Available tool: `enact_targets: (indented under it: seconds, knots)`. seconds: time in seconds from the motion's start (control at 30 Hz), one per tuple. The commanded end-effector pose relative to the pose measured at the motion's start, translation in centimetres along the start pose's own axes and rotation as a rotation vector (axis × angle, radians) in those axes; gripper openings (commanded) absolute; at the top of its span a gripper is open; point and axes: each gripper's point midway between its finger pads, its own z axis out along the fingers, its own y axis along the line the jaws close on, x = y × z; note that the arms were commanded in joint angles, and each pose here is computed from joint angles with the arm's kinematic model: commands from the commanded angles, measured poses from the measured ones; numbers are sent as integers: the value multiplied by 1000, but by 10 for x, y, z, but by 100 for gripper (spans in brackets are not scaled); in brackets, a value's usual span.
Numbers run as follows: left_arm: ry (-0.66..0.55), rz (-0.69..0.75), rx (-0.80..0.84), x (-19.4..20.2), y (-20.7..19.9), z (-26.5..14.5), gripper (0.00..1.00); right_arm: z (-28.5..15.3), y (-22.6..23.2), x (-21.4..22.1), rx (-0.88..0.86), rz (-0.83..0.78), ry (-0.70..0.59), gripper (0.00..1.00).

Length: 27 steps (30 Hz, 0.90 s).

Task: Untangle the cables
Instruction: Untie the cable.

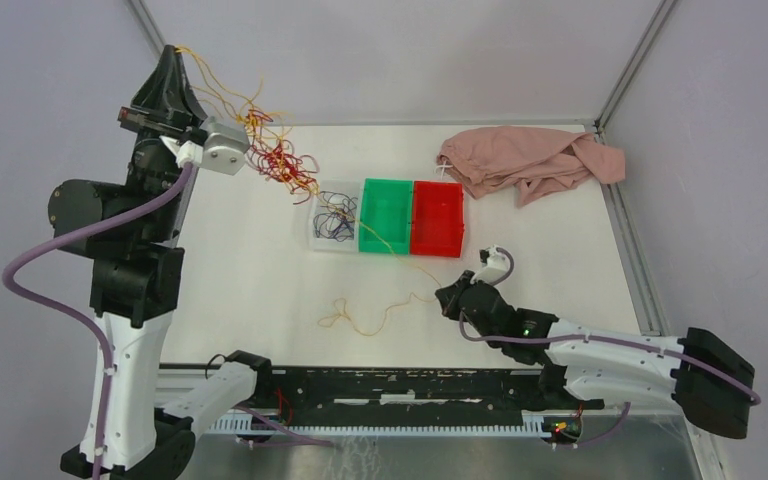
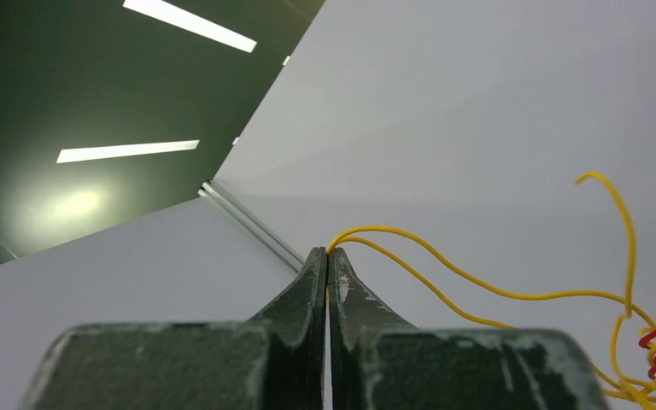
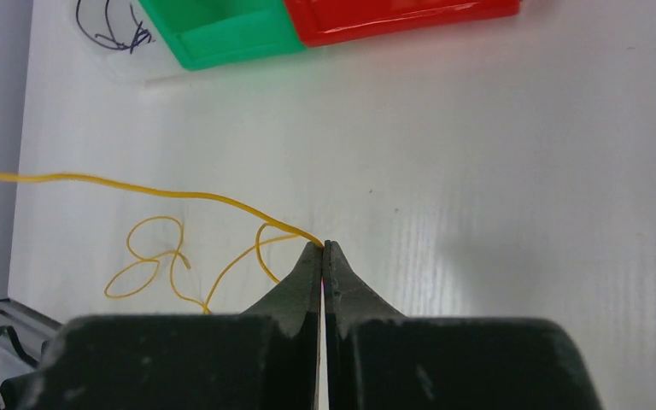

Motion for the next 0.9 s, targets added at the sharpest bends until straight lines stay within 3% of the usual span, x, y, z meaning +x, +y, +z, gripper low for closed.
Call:
enact_targets:
  seconds: [0.0, 0.17, 0.3, 0.43, 0.67, 0.73, 0.87]
  knots:
    - [-9, 67, -154, -16, 51, -15, 3, -17, -44, -20, 168, 26, -89, 0]
    - [41, 97, -57, 5, 13, -24, 3, -51, -66, -61, 259, 43, -188, 0]
    - [157, 225, -146, 29, 22, -25, 3, -98, -98, -107, 359, 126, -342, 0]
    - [213, 230, -139, 39, 21, -24, 3, -127, -110, -131, 343, 211, -444, 0]
    - [306, 278, -60, 61, 4, -20, 3, -144, -126, -141, 519, 87, -431, 0]
    - [327, 237, -64, 65, 3, -21, 3, -141, -119, -143, 476, 110, -443, 0]
    - [228, 88, 183, 53, -54, -35, 3, -122, -84, -147, 318, 83, -432, 0]
